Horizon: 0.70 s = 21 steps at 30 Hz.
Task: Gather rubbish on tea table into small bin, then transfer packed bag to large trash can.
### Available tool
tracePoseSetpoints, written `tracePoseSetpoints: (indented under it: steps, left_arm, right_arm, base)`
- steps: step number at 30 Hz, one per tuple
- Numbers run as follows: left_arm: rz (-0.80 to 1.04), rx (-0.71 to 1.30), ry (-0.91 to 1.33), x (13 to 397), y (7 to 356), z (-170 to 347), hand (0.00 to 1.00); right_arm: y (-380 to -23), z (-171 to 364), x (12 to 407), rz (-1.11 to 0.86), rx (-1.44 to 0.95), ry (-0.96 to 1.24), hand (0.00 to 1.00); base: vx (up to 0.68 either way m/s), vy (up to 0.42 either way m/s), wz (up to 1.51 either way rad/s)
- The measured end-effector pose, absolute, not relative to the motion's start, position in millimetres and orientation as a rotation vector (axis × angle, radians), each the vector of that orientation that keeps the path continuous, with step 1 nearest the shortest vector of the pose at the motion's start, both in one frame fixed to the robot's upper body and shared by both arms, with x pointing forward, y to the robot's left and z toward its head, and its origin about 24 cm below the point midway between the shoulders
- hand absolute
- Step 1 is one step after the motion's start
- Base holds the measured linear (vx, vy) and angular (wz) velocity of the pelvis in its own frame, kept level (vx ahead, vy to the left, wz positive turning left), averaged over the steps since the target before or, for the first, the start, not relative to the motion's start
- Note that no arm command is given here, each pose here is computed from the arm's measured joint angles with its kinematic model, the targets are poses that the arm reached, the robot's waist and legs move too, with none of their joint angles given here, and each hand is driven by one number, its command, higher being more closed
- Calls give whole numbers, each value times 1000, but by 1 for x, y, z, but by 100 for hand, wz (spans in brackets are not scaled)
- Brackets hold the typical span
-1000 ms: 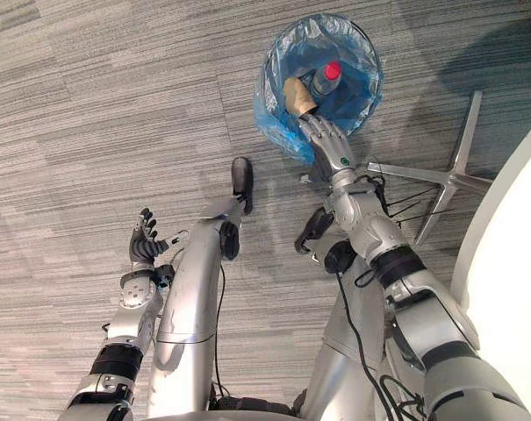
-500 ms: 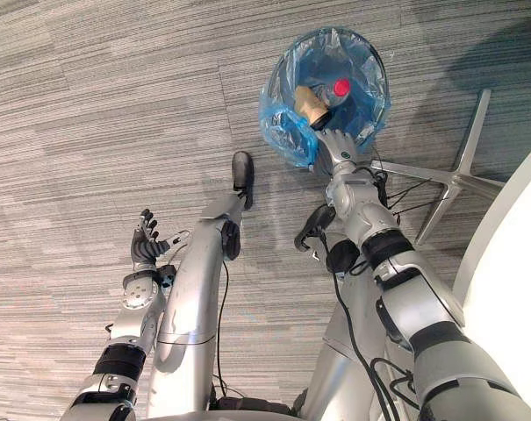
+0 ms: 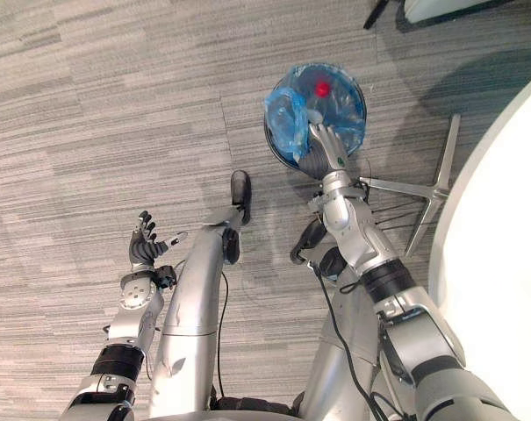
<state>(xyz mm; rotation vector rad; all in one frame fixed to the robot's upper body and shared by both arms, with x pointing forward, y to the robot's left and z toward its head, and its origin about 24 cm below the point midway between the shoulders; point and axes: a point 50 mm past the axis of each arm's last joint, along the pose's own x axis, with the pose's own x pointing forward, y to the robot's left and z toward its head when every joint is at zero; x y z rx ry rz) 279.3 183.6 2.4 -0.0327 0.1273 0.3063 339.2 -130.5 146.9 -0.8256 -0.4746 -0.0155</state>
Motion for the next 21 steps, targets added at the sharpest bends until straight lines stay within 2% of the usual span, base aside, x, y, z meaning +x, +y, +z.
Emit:
tracePoseSetpoints:
  steps: [5, 10, 14, 21]
  left_arm:
    - [289, -26, 239, 255, 181, -25, 0]
    - [294, 3, 420, 213, 187, -65, 0]
    - [280, 50, 565, 184, 191, -91, 0]
    - [283, 81, 652, 150, 200, -105, 0]
  right_arm:
    - [-119, 125, 310, 13, -564, -417, 100]
    - [-116, 92, 281, 46, -335, -299, 100]
    - [-121, 75, 273, 68, -287, -227, 100]
    - [-126, 75, 272, 108, -215, -217, 100]
  base:
    - [83, -62, 1]
    - [200, -53, -9]
    - [183, 1, -32]
    - [97, 39, -56]
